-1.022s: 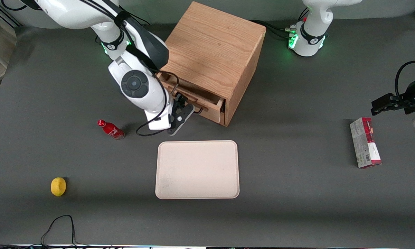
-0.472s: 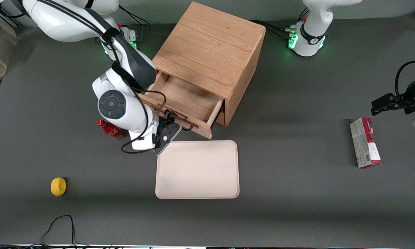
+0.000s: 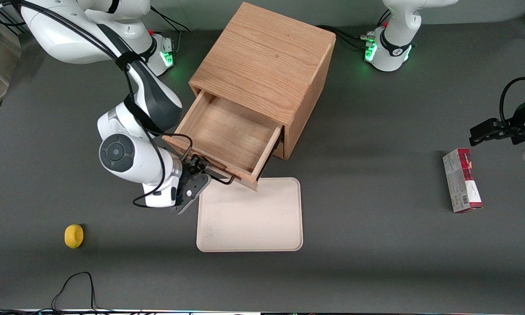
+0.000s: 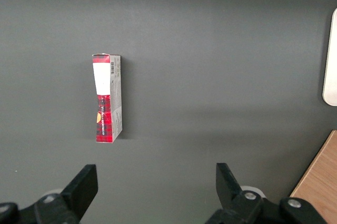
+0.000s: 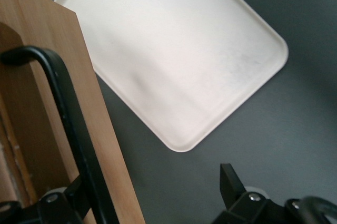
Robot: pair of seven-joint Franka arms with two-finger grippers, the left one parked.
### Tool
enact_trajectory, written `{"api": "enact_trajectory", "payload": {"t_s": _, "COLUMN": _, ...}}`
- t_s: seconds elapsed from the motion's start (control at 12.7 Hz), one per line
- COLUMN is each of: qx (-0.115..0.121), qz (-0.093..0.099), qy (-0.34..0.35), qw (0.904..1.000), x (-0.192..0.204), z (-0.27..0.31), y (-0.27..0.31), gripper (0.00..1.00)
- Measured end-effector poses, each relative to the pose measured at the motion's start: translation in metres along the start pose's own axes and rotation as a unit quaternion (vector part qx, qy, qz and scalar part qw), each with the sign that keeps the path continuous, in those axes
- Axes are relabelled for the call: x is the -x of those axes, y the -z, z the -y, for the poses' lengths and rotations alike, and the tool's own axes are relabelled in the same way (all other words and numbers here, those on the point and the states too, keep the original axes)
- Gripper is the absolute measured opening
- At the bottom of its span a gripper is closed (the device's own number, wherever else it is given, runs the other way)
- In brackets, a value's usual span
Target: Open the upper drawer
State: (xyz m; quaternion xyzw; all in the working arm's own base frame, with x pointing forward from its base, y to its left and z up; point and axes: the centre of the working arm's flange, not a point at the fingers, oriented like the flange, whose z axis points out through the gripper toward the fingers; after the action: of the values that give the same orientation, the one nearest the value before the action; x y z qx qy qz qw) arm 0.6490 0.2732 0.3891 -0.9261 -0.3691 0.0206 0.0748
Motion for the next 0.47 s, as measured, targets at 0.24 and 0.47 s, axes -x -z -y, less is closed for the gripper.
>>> {"api": "enact_trajectory", "payload": {"t_s": 0.24, "qx": 0.007, "qz": -0.006, "qy": -0.007, "qw": 0.9999, "x": 0.002, "z": -0.017, "y": 0.006, "gripper": 1.00}}
{"api": "enact_trajectory", "payload": {"t_s": 0.47, "qx": 0.014, "qz": -0.009, "qy": 0.002, "qw": 0.9999, "x": 0.005, "z": -0.030, "y": 0.012, "gripper": 1.00}}
